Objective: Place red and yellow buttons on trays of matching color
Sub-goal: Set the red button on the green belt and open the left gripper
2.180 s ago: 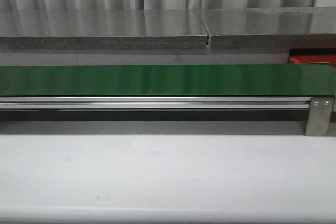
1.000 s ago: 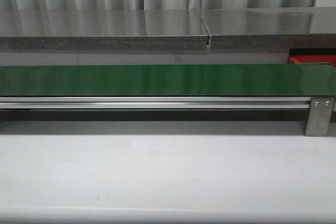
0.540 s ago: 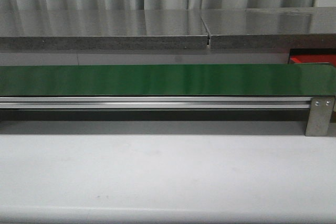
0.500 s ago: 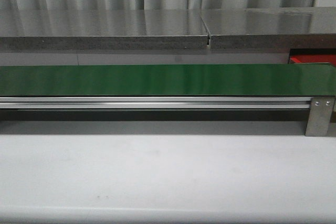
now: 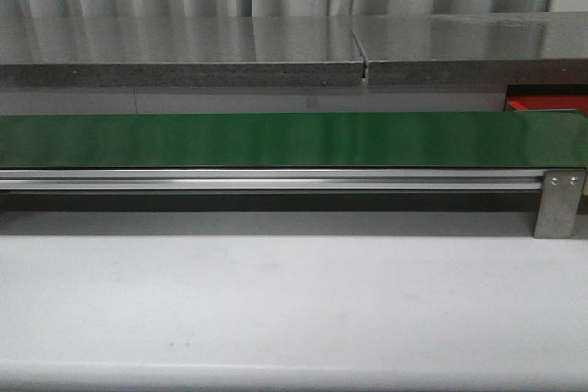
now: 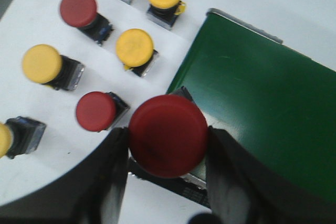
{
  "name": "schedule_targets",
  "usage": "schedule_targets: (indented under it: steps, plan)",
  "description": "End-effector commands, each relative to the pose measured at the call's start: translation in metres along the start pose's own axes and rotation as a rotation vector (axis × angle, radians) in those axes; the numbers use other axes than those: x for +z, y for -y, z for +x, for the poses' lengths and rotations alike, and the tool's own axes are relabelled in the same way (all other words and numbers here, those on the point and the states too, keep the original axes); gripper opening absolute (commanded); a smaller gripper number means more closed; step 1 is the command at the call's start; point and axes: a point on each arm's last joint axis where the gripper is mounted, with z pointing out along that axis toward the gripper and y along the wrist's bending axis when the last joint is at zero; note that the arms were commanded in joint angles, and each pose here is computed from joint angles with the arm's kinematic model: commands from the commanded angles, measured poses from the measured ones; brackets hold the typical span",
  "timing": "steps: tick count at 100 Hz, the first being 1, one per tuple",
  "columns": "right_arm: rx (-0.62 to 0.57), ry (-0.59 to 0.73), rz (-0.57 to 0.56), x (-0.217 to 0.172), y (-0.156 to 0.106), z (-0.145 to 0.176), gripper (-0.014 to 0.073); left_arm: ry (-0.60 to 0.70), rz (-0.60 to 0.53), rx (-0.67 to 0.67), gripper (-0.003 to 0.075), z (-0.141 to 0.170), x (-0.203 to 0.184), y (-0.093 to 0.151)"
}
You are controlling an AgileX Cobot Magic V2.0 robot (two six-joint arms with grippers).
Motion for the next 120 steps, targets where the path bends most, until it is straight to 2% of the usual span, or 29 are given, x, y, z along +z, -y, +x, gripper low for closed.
schedule_targets:
  steps: [1, 20, 51, 61, 68, 74, 75, 81, 89, 107, 120]
  plan:
    - [-0.012, 0.117, 0.006, -0.002, 0.001, -0.016, -0.0068, 0.082, 0.033, 0.023, 0.0134, -0.013, -0.016, 0.013]
    - [-0.012, 0.117, 0.006, -0.002, 0.001, -0.016, -0.0068, 0.021, 0.034, 0.055, 0.0134, -0.018, 0.008, 0.031]
    - [-0.012, 0.117, 0.006, -0.002, 0.001, -0.016, -0.0068, -0.021, 0.025, 0.069, 0.0145, -0.016, 0.022, 0.033]
    - [-0.012, 0.117, 0.006, -0.002, 0.001, -0.016, -0.0068, -0.024, 0.025, 0.094, 0.0232, -0.016, 0.022, 0.033]
    - [-0.012, 0.117, 0.006, -0.002, 0.001, -0.016, -0.0068, -0.03, 0.038, 0.113, 0.036, -0.015, 0.022, 0.034]
    - [-0.012, 0.117, 0.006, -0.002, 0.001, -0.016, -0.0068, -0.033, 0.05, 0.118, 0.0512, -0.015, 0.022, 0.036]
    - [-0.012, 0.117, 0.006, -0.002, 0.001, -0.016, -0.0068, -0.033, 0.051, 0.12, 0.0512, -0.015, 0.022, 0.036]
    - [-0.012, 0.117, 0.006, -0.002, 0.001, -0.016, -0.0068, -0.033, 0.062, 0.118, 0.0624, -0.015, 0.022, 0.037]
    - [-0.012, 0.117, 0.006, -0.002, 0.001, -0.016, -0.0068, -0.031, 0.062, 0.117, 0.0663, -0.015, 0.022, 0.037]
    - [-0.012, 0.117, 0.006, -0.002, 0.001, -0.016, -0.0068, 0.01, 0.073, 0.119, 0.066, -0.022, 0.009, 0.038]
    - [-0.012, 0.117, 0.006, -0.002, 0.001, -0.016, -0.0068, 0.087, 0.089, 0.114, 0.066, -0.029, -0.02, 0.037]
